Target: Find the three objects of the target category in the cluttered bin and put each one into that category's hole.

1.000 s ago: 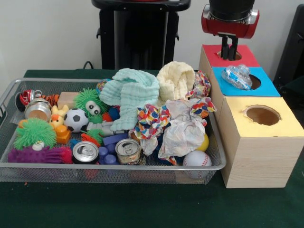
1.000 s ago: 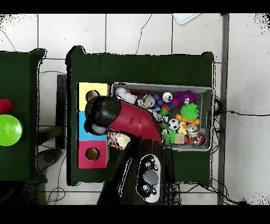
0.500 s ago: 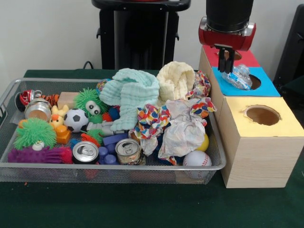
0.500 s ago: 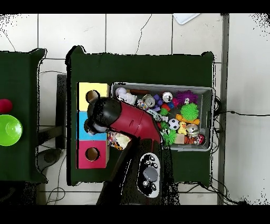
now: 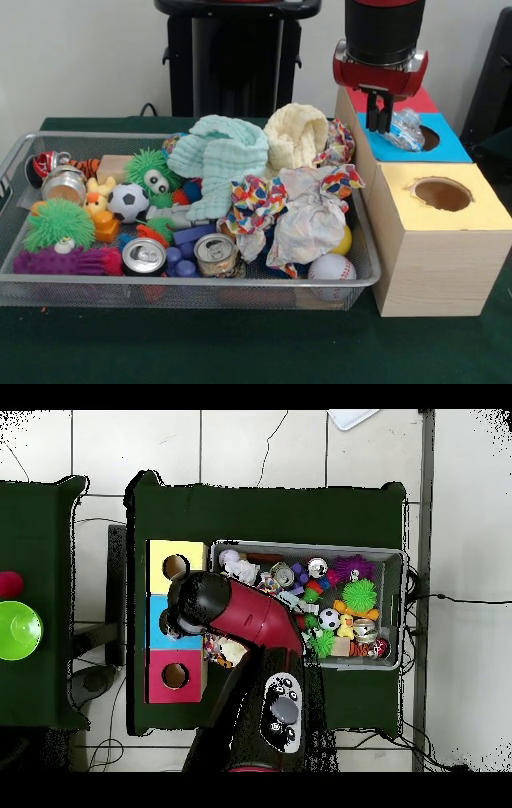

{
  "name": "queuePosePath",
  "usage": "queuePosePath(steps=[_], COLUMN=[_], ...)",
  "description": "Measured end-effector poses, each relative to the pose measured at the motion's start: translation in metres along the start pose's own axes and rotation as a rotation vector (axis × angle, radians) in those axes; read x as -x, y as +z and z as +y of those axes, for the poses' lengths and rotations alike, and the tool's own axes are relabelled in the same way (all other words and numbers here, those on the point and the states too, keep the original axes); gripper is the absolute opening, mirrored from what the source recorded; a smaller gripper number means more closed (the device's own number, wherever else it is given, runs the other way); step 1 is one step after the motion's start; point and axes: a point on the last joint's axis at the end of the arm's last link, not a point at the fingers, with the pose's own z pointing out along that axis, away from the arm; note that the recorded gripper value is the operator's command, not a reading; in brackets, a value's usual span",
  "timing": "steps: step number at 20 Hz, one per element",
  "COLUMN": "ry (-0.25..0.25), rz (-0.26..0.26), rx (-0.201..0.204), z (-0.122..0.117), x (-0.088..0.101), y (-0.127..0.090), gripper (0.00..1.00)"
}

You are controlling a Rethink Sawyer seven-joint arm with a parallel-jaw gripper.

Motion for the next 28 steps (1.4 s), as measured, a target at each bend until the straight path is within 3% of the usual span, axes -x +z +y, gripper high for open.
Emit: queuePosePath(steps=[28], ry=[0.000], rz=[0.016], rx=[0.009], z=[0.0053], x=[-0.0021], y=[0.0072], gripper=[0.00])
